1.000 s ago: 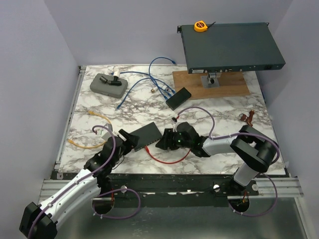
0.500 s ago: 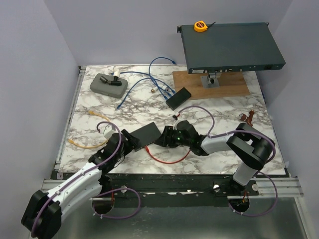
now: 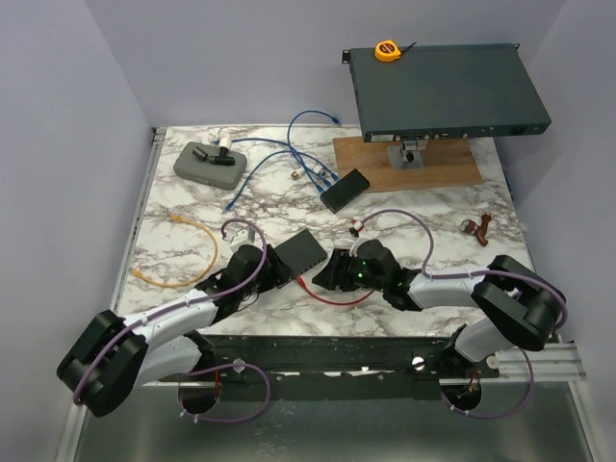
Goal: Pull the plug from the switch port
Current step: Move the switch port to the center of the board.
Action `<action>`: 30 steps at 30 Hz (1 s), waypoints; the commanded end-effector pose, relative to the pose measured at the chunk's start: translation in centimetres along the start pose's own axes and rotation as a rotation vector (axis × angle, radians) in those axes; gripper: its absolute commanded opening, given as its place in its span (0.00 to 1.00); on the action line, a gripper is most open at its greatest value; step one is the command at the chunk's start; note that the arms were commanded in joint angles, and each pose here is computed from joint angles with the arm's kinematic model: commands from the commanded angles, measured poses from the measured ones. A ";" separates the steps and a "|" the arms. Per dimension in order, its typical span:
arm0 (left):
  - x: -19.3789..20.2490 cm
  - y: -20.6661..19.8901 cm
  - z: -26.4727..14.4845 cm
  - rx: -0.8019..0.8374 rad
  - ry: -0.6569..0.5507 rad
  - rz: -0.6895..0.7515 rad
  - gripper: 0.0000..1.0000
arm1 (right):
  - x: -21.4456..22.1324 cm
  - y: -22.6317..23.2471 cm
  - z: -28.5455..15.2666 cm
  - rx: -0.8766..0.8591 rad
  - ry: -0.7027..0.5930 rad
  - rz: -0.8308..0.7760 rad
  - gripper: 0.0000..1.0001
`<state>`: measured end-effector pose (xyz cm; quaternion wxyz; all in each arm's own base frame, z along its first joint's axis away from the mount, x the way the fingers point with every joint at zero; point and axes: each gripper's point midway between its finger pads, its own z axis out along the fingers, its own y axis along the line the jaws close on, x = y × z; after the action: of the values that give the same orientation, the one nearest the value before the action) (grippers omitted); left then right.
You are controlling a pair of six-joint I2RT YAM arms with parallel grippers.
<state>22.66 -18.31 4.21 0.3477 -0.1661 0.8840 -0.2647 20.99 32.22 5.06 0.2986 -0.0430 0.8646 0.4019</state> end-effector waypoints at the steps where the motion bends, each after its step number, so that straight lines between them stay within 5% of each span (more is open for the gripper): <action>1: -0.6 -4.2 0.5 0.143 0.000 0.048 0.67 | 0.5 -1.7 -1.1 0.057 -0.008 -0.010 0.59; 6: -0.2 -5.1 1.1 0.156 0.023 0.057 0.67 | 0.8 -2.0 -1.6 0.062 -0.005 -0.018 0.59; 16: -4.3 -4.1 -1.7 0.079 -0.144 0.070 0.71 | -2.0 -1.1 1.0 0.028 -0.016 -0.044 0.56; 30: -1.8 -2.3 1.8 -0.035 -0.012 0.085 0.70 | 0.2 -1.1 2.7 -0.080 0.107 0.004 0.48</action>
<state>25.45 -20.15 6.08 0.3674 -0.1325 0.8885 -0.2408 23.44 32.60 3.18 0.2742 -0.0583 0.8684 0.4091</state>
